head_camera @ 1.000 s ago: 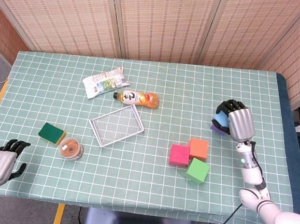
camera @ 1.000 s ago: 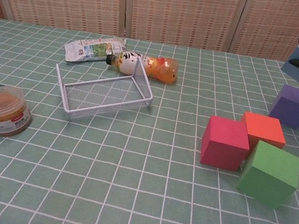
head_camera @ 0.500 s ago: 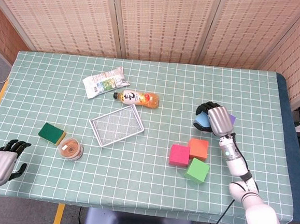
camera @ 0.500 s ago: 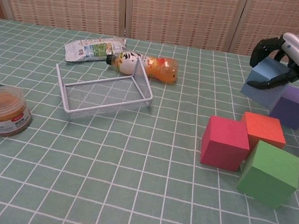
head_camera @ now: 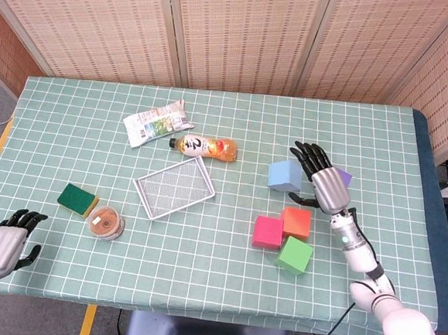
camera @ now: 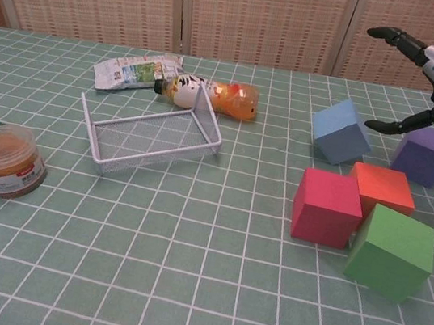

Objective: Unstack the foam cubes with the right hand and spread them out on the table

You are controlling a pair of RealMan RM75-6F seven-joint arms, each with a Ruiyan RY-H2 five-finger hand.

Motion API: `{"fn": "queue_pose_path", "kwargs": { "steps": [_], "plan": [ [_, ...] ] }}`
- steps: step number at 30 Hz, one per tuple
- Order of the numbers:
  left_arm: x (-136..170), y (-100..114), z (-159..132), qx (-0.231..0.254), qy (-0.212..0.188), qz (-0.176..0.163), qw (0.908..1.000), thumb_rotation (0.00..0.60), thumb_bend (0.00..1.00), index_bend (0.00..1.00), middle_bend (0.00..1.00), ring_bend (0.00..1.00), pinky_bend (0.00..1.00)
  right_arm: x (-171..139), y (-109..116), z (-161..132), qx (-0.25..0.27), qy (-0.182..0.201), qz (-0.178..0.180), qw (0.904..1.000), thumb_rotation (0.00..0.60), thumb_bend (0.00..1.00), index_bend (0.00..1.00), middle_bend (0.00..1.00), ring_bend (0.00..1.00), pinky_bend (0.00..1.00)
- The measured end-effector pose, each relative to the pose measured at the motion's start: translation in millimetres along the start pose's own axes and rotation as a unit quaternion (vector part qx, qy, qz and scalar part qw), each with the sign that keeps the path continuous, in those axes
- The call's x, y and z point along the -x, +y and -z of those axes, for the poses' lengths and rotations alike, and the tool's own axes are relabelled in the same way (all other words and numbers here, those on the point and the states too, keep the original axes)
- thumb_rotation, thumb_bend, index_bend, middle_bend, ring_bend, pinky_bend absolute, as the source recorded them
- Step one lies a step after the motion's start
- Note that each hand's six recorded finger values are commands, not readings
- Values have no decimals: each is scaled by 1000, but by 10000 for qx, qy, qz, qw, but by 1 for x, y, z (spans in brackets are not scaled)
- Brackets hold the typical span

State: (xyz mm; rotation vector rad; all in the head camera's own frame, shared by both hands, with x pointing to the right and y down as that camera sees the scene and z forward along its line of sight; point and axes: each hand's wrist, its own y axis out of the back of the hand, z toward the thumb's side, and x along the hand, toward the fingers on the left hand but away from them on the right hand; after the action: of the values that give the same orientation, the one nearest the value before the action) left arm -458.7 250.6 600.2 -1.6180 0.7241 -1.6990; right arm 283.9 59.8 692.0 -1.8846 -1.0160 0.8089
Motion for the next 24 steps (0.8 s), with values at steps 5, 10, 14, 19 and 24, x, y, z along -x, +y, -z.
{"fn": "queue_pose_path", "kwargs": {
  "steps": [5, 10, 14, 19, 24],
  "plan": [
    [0, 0, -1, -15, -11, 13, 10000, 600, 413, 230, 209, 140, 390, -21, -2, -15, 401, 166, -327, 9985, 600, 64, 112, 185, 47, 151],
    [0, 0, -1, -16, -11, 13, 10000, 600, 413, 230, 209, 140, 390, -55, 4, -39, 711, 229, -908, 9931, 600, 64, 185, 262, 112, 217],
    [1, 0, -1, -12, -15, 21, 10000, 600, 413, 230, 209, 142, 390, -93, 18, -52, 550, 193, -1399, 9884, 600, 64, 211, 284, 147, 274],
    [1, 0, -1, -1, -5, 11, 10000, 600, 413, 230, 209, 143, 391, -139, 28, -50, -110, 67, -1935, 9810, 600, 64, 215, 289, 184, 317],
    [1, 1, -1, 3, -4, 0, 10000, 600, 413, 230, 209, 143, 391, -163, 24, -46, -584, -17, -2102, 9759, 600, 64, 207, 288, 188, 321]
  ]
}}
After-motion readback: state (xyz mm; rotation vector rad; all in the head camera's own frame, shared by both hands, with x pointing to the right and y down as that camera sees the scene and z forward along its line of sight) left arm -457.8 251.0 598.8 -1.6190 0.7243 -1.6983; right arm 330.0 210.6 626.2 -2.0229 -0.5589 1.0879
